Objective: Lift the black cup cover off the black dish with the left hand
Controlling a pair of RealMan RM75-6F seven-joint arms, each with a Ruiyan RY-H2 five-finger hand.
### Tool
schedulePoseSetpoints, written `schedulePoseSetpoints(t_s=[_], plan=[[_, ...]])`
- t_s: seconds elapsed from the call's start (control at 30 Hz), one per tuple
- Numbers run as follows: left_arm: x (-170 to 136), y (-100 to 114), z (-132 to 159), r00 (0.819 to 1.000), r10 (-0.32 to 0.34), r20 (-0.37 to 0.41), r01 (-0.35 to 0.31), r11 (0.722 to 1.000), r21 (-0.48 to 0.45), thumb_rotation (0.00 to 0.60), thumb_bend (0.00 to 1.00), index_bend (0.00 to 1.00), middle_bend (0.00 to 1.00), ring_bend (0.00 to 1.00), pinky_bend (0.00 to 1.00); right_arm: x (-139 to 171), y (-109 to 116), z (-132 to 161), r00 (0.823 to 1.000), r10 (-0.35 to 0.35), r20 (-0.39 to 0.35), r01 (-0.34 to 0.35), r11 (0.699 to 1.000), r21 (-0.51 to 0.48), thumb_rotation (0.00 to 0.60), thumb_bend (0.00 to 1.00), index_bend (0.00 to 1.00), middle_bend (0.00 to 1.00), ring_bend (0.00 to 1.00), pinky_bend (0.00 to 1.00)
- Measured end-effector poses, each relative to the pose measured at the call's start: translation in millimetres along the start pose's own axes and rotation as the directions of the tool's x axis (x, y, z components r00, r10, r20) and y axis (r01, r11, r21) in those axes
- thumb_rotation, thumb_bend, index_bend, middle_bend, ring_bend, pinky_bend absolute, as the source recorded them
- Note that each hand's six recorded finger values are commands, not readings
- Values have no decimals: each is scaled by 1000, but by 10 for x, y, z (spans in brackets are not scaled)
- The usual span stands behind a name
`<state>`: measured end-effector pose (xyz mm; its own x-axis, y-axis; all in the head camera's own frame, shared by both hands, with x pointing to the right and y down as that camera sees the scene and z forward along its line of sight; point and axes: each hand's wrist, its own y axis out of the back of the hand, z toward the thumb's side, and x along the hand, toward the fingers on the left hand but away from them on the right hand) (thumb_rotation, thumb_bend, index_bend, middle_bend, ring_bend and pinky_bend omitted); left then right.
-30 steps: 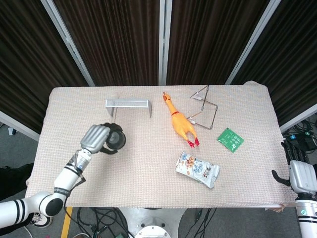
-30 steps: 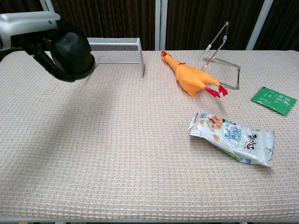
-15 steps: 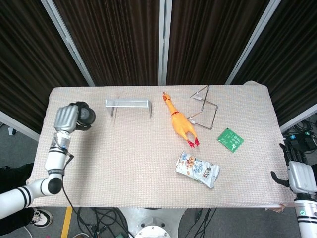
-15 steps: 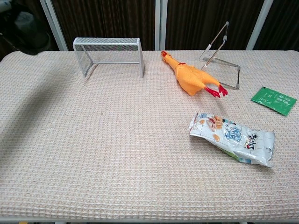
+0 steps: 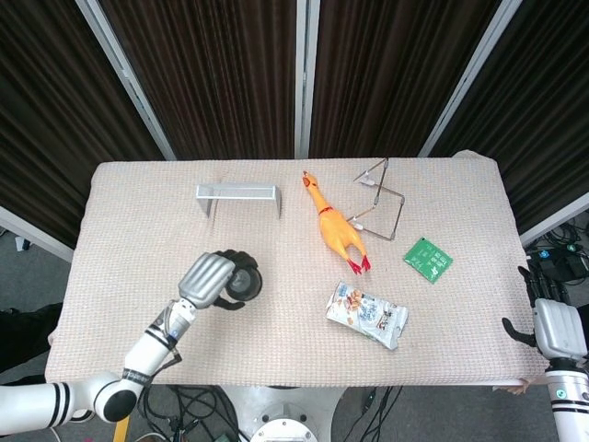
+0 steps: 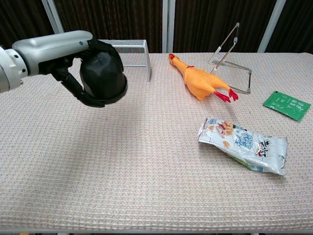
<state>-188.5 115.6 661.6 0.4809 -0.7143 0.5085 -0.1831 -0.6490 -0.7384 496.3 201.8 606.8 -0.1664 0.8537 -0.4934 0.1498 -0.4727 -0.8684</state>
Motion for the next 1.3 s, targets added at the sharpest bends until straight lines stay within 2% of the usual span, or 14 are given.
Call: schedulePoseSetpoints(t_s=[0.1, 0.2, 0.23, 0.33, 0.4, 0.5, 0.6, 0.63, 0.73, 0.83, 0.97, 1.1, 1.2, 1.3], plan=[[139, 64, -565, 985, 10, -172, -5, 1000, 31, 600, 262, 434, 453, 319, 436, 1, 5, -3, 1000, -2, 1, 2, 1000, -1, 600, 185, 0, 7, 0, 0], [228, 278, -1276, 927, 49, -373, -28, 998, 62, 600, 262, 432, 453, 319, 435, 5, -5, -7, 1000, 1, 3, -1, 1000, 0, 600, 186, 0, 7, 0, 0], [239, 398, -1530, 896, 68, -439, -42, 997, 71, 600, 262, 431, 453, 319, 435, 4, -8, -10, 1000, 2, 4, -2, 1000, 0, 600, 186, 0, 7, 0, 0], [200, 655, -1952, 834, 111, -540, -72, 993, 93, 600, 261, 430, 453, 319, 434, -1, -21, -18, 1000, 6, 7, -6, 1000, -1, 600, 185, 0, 7, 0, 0], [194, 738, -2028, 825, 119, -553, -74, 992, 103, 600, 262, 430, 453, 319, 434, -4, -36, -18, 1000, 10, 6, -10, 1000, -1, 600, 186, 0, 7, 0, 0], [229, 700, -1910, 849, 82, -521, -48, 996, 80, 600, 262, 429, 453, 319, 434, 0, -43, -9, 1000, 12, 1, -12, 1000, 0, 600, 186, 0, 7, 0, 0], [265, 463, -1518, 902, -6, -432, 11, 1000, 7, 600, 262, 429, 454, 319, 434, 0, -28, -17, 1000, 7, 3, -7, 1000, -1, 600, 187, 0, 7, 0, 0], [262, 343, -1301, 924, -47, -380, 40, 999, -26, 600, 262, 429, 455, 319, 435, -2, -25, -21, 1000, 5, 5, -5, 1000, -1, 600, 185, 0, 8, 0, 0], [187, 67, -657, 968, -136, -210, 118, 988, -95, 600, 262, 427, 455, 319, 436, -3, -31, -26, 1000, 8, 7, -8, 1000, 1, 600, 183, 0, 8, 0, 0], [51, -55, -50, 985, -171, -28, 166, 979, -122, 600, 262, 425, 455, 319, 438, 2, -47, -20, 1000, 9, 3, -9, 1000, 13, 600, 185, 0, 8, 0, 0], [-43, -33, 312, 983, -152, 102, 162, 981, -106, 600, 262, 424, 455, 319, 442, 0, -64, -40, 1000, 13, 8, -13, 1000, 11, 600, 186, 0, 8, 0, 0], [27, 24, 144, 991, -119, 59, 123, 989, -86, 600, 262, 425, 455, 319, 441, -6, -53, -53, 1000, 8, 12, -8, 1000, 9, 600, 185, 0, 8, 0, 0], [170, 116, -269, 997, -57, -59, 56, 998, -20, 600, 262, 424, 455, 319, 438, -1, -18, -35, 1000, -5, 6, 5, 1000, 9, 600, 186, 0, 8, 0, 0], [309, 280, -798, 980, 22, -197, -4, 996, 89, 600, 262, 423, 455, 318, 434, 14, 47, -11, 1000, -25, -3, 25, 1000, 9, 600, 187, 0, 8, 0, 0]])
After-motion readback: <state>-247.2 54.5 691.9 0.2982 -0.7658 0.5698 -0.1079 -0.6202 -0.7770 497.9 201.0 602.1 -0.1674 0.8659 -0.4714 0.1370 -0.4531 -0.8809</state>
